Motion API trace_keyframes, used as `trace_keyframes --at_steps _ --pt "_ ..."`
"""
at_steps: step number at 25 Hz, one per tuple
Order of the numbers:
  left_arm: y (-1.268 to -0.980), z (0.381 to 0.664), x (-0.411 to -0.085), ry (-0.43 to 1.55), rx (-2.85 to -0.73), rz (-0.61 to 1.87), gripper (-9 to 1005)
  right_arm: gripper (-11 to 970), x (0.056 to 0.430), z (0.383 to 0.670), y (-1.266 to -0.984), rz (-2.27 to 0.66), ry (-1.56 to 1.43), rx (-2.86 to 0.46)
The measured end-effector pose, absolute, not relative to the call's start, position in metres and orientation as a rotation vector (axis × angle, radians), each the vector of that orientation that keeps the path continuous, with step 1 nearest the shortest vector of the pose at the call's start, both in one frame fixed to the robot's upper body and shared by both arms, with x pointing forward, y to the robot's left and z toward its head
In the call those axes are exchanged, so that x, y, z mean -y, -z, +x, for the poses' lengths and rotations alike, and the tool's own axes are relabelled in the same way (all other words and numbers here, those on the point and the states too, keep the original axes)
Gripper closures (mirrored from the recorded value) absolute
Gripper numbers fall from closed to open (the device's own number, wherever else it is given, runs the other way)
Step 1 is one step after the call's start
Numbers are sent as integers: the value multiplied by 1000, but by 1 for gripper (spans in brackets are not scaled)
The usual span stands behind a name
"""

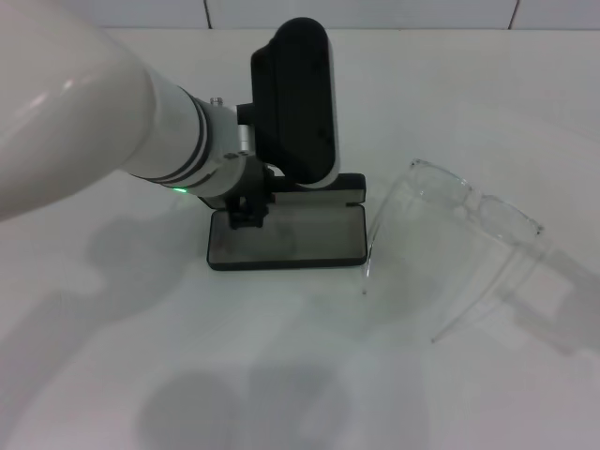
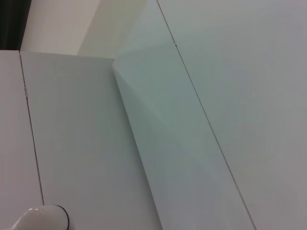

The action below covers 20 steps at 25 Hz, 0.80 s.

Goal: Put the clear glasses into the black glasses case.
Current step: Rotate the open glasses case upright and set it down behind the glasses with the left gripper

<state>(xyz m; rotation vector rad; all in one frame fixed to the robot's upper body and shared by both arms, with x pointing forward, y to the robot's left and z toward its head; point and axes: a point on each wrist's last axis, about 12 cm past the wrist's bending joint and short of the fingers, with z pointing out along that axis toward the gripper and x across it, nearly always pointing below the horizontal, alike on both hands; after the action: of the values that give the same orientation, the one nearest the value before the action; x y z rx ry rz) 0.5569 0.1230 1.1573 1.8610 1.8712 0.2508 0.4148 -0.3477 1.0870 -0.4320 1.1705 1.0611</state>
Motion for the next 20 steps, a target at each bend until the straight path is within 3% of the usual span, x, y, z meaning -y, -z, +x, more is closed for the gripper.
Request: trace_keyframes --at_steps 20 --pt "-1158 549 -93 -234 -1758 1873 781 222 349 415 -1087 -424 -1045 -1168"
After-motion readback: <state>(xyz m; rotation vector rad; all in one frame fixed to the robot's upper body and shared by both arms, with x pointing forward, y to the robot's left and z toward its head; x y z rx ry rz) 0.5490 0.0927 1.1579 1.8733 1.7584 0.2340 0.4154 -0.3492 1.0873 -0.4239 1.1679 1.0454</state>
